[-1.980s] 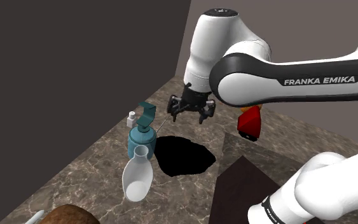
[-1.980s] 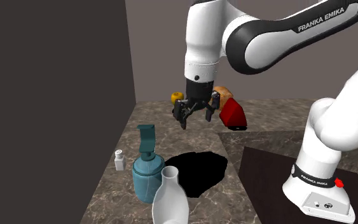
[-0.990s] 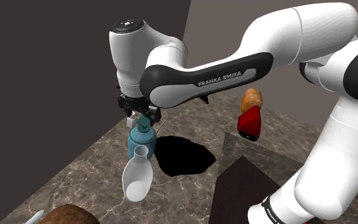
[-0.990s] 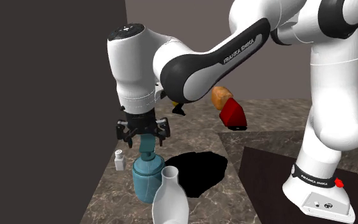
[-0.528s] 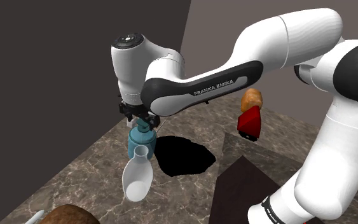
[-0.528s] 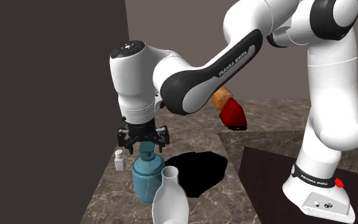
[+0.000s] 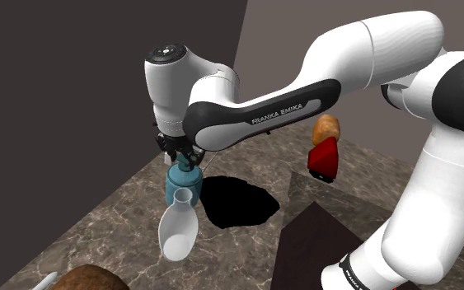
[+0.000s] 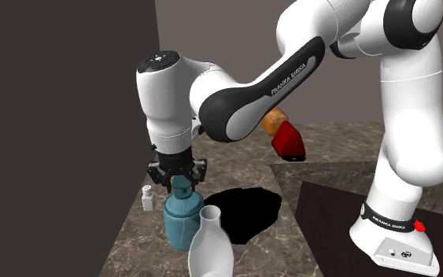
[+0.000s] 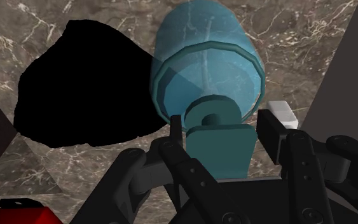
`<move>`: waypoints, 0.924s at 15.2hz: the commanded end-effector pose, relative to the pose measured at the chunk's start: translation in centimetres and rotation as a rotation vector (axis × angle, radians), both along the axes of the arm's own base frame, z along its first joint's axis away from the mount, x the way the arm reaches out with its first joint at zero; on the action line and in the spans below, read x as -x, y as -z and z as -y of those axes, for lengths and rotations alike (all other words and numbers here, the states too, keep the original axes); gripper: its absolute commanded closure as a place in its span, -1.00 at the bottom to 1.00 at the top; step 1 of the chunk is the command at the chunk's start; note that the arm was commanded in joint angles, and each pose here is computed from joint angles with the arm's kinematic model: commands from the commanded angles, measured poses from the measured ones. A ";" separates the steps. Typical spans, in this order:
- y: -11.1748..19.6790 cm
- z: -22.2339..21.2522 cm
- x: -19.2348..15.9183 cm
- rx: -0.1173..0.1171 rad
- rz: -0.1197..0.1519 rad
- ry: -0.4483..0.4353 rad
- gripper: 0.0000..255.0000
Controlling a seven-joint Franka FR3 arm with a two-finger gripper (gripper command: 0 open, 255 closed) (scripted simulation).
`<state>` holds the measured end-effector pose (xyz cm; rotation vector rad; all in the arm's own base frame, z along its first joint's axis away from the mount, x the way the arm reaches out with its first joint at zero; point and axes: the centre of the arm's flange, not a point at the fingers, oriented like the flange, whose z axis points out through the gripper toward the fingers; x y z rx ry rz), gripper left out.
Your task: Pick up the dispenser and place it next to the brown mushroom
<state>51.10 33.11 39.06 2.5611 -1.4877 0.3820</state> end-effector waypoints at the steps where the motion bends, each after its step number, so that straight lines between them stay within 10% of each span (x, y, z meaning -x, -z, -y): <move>1: 0.0 0.0 0.0 0.000 0.000 0.000 1.00; 14: -3.1 0.0 0.0 0.000 0.000 0.000 1.00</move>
